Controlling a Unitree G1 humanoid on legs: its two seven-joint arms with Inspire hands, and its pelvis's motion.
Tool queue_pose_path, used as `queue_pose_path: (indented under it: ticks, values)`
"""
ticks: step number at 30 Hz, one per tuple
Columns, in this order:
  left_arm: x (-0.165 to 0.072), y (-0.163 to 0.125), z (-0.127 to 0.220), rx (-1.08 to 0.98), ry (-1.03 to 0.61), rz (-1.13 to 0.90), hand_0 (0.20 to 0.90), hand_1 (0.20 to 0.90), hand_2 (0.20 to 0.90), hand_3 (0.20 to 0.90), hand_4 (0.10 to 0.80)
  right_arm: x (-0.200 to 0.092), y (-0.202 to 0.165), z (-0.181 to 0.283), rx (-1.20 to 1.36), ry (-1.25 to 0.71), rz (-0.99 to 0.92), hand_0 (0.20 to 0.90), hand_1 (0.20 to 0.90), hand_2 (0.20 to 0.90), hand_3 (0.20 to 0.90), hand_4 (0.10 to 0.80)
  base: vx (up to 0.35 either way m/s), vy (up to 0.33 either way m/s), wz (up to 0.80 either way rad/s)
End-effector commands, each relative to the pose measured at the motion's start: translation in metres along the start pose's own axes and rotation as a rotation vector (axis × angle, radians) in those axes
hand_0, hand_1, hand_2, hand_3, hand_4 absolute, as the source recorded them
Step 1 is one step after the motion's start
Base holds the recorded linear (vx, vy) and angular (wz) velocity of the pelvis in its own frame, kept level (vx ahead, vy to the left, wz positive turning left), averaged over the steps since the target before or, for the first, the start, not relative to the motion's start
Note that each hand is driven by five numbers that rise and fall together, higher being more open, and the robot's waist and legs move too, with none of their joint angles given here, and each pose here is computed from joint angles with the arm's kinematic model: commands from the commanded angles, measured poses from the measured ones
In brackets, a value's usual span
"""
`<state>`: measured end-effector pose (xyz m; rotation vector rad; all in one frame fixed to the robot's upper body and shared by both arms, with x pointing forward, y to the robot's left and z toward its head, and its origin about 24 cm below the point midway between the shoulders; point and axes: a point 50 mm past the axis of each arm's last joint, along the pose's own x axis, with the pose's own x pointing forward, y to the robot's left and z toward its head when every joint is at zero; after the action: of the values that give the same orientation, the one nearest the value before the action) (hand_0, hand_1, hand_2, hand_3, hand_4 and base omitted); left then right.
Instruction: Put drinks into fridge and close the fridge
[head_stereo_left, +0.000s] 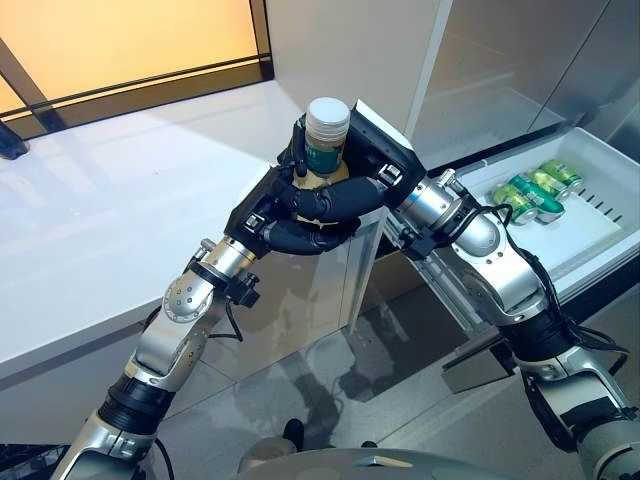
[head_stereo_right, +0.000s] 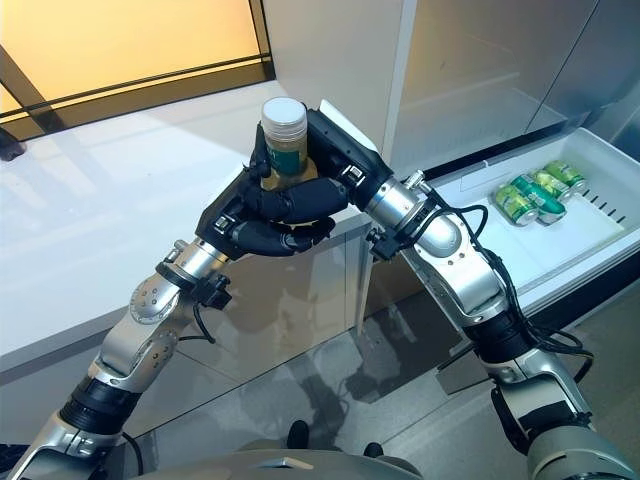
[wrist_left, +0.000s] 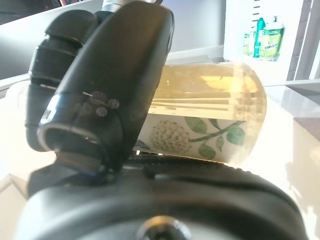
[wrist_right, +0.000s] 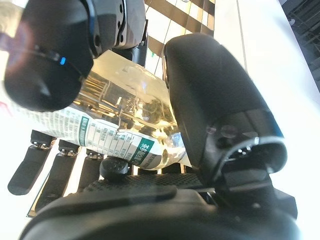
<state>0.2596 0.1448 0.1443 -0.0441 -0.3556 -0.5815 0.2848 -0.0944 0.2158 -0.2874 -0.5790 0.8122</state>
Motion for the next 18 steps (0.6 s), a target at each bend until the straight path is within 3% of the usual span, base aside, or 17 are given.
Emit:
queue_pose_path:
  ticks: [1, 4, 8, 18]
  values:
    - [-0.043, 0.095, 0.039, -0.128, -0.266, 0.565, 0.900, 0.900, 0.900, 0.900, 0.800, -0.040, -0.072, 0.056, -0.193, -0.223, -0.385, 0.300, 0.300, 0.300, 0.200, 0.100, 0.000, 0.000, 0.00]
    - [-0.055, 0.108, 0.042, 0.062, -0.251, 0.761, 0.900, 0.900, 0.900, 0.900, 0.800, -0.041, -0.075, 0.061, -0.207, -0.237, -0.409, 0.300, 0.300, 0.300, 0.200, 0.100, 0.000, 0.000, 0.00]
    - [-0.065, 0.120, 0.052, 0.243, -0.236, 0.843, 0.900, 0.900, 0.900, 0.900, 0.800, -0.047, -0.081, 0.066, -0.235, -0.239, -0.433, 0.300, 0.300, 0.300, 0.200, 0.100, 0.000, 0.000, 0.00]
    - [-0.082, 0.123, 0.060, 0.112, -0.331, 0.791, 0.900, 0.900, 0.900, 0.900, 0.800, -0.081, -0.091, 0.067, -0.386, -0.192, -0.557, 0.300, 0.300, 0.300, 0.200, 0.100, 0.000, 0.000, 0.00]
